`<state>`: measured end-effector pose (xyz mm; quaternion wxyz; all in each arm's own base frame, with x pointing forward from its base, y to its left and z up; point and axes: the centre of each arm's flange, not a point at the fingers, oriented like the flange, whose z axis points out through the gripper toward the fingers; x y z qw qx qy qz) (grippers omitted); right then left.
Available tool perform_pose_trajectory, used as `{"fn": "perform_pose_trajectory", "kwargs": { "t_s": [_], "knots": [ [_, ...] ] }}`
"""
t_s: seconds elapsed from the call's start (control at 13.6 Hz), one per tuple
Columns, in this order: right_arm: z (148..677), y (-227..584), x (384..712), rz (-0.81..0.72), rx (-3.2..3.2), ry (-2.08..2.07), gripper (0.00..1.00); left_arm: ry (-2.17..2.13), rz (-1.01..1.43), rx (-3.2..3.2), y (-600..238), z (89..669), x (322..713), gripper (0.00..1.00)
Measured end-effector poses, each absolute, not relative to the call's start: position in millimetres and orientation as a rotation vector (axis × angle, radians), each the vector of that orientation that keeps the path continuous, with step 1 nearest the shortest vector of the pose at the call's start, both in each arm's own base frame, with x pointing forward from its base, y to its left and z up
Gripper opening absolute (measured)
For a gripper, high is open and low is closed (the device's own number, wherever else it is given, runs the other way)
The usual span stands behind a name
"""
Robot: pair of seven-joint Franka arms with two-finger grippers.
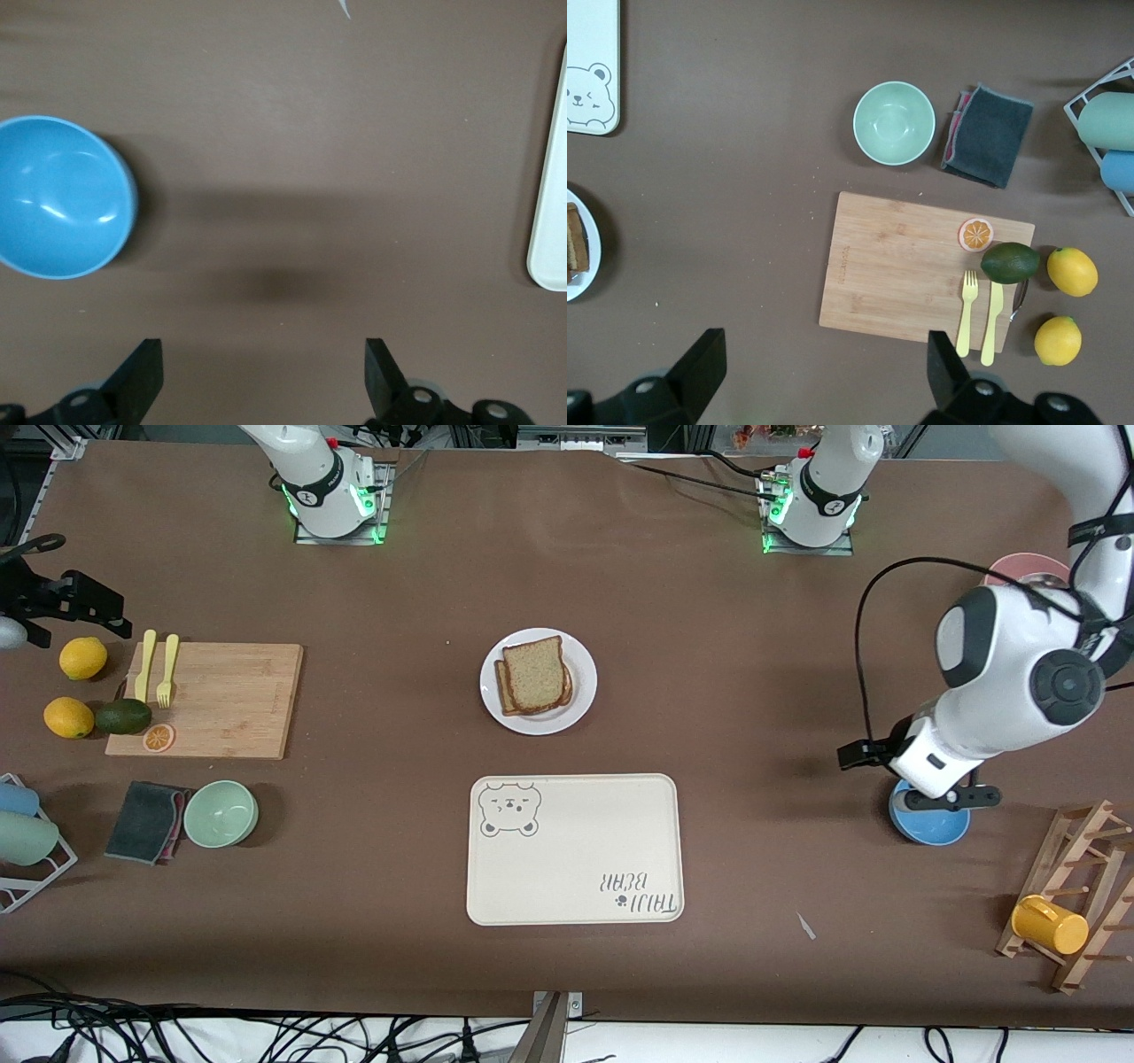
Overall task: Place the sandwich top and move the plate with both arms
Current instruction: 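Retract the right gripper while the left gripper reaches toward the plate, then move the left gripper to the white plate rim and grasp it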
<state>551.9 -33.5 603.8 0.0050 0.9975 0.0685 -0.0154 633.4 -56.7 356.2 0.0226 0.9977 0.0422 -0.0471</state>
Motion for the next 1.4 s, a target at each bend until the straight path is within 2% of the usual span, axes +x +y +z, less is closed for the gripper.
{"fn": "perform_pose_trajectory", "kwargs": {
  "t_s": [0.37, 0.88, 1.4],
  "knots": [
    [598, -33, 553, -0.063, 3.125, 0.195, 1.00, 0.222, -0.172, 2.958, -79, 306, 623, 1.00],
    [595, -28, 555, -0.068, 3.124, 0.186, 1.00, 0.275, -0.265, 2.674, -118, 282, 611, 1.00],
    [594, -28, 555, -0.080, 3.125, 0.180, 1.00, 0.155, -0.296, 2.339, -158, 245, 572, 1.00]
  ]
}}
